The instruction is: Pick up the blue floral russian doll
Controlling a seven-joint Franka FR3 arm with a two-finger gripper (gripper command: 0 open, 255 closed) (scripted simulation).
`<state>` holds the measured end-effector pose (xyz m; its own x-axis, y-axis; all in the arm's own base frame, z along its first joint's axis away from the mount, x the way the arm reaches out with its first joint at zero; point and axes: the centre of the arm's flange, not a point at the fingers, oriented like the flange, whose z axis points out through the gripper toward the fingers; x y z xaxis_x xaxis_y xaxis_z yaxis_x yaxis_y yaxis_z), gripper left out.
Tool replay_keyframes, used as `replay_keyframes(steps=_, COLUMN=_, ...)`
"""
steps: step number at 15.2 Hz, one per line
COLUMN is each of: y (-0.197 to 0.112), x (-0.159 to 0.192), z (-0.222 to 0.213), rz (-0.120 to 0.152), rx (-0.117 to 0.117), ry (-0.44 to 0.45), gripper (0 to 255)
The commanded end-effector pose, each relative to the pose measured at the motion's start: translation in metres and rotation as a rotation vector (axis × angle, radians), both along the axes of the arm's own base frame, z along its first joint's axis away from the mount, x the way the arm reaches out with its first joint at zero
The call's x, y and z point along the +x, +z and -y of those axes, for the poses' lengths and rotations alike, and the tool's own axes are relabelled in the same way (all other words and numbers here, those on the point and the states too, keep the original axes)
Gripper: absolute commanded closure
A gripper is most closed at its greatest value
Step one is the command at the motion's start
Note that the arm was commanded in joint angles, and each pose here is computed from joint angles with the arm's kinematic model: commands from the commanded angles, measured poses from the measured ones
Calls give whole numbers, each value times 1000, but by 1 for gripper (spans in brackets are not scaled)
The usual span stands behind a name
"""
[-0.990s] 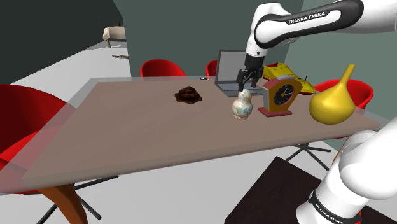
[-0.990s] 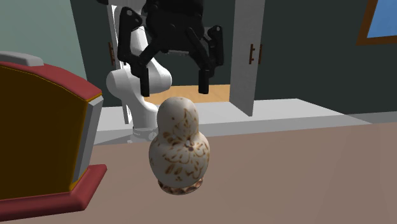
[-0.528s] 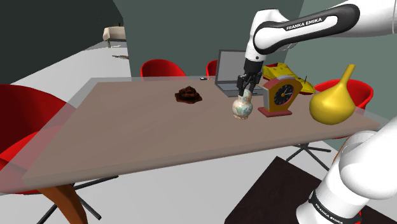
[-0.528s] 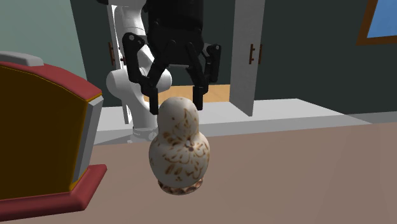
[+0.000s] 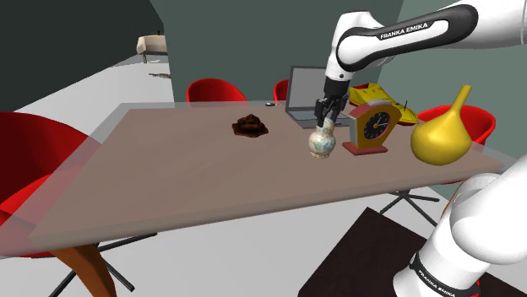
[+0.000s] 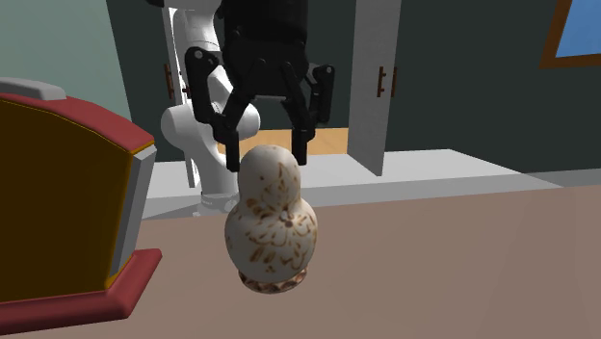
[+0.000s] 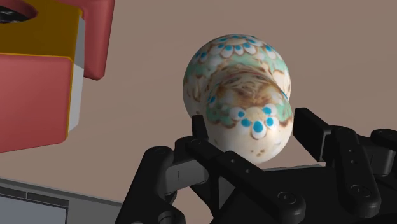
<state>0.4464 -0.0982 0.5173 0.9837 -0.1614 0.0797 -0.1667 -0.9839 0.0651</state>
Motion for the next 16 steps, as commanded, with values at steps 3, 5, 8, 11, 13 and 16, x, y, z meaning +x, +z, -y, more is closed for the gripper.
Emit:
replay_keyframes(steps=3, y=18, x=0, z=0, rz=-1, rx=0, ry=0, gripper=255)
replay_keyframes(steps=5, y=29, x=0, z=0, rz=-1, rx=0, ry=0, gripper=255)
replay_keyframes(steps=8, y=45, x=0, z=0, rz=-1, rx=0, ry=0, gripper=255)
replay_keyframes(steps=11, y=60, x=0, z=0, rz=-1, rx=0, ry=0, gripper=255)
replay_keyframes(steps=13, y=71, x=0, z=0, rz=-1, rx=0, ry=0, gripper=255)
replay_keyframes(steps=16, y=77, x=0, z=0, rz=-1, rx=0, ry=0, gripper=255)
